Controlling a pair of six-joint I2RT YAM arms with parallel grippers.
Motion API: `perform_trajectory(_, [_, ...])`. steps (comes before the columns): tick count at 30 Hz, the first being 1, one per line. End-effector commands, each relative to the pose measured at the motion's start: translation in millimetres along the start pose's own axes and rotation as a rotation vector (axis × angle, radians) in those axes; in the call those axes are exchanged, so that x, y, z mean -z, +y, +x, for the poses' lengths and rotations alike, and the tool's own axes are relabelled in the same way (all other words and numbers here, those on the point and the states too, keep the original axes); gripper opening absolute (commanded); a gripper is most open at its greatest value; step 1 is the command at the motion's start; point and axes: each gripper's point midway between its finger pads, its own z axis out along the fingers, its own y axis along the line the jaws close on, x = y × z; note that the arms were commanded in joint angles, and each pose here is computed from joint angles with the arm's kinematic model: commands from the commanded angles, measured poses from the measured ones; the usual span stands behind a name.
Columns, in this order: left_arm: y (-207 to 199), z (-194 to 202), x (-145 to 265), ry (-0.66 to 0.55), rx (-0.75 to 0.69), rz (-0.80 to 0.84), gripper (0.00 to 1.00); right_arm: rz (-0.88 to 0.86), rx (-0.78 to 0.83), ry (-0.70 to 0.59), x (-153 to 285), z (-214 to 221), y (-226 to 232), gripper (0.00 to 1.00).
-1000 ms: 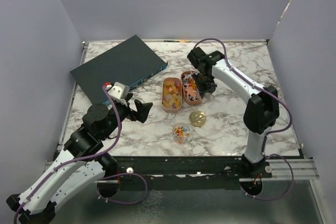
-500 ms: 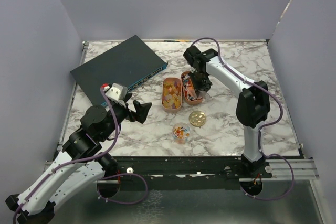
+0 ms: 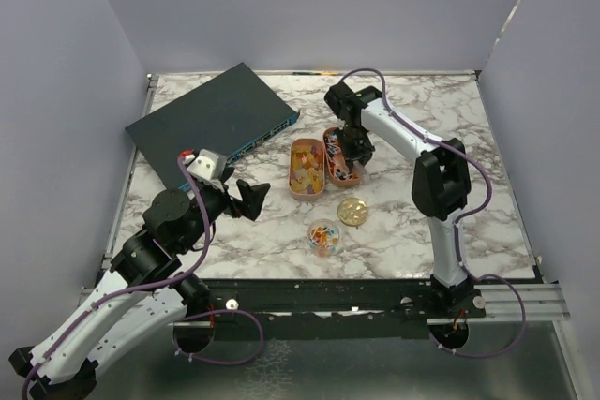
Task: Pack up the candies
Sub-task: Scoop the fake candies from the storage box.
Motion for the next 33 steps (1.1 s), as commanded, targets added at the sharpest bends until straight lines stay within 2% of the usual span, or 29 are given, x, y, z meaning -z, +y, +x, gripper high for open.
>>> perform_trajectory(1, [5, 7, 0, 0.015, -0.007, -0.026, 0.99, 0.027, -0.022, 0.003, -14, -8, -6, 0.01])
perform_trajectory(33, [8, 17, -9, 0.054, -0.02, -0.044, 0.99, -0.004, 0.032, -0.081, -36, -15, -1, 0.0])
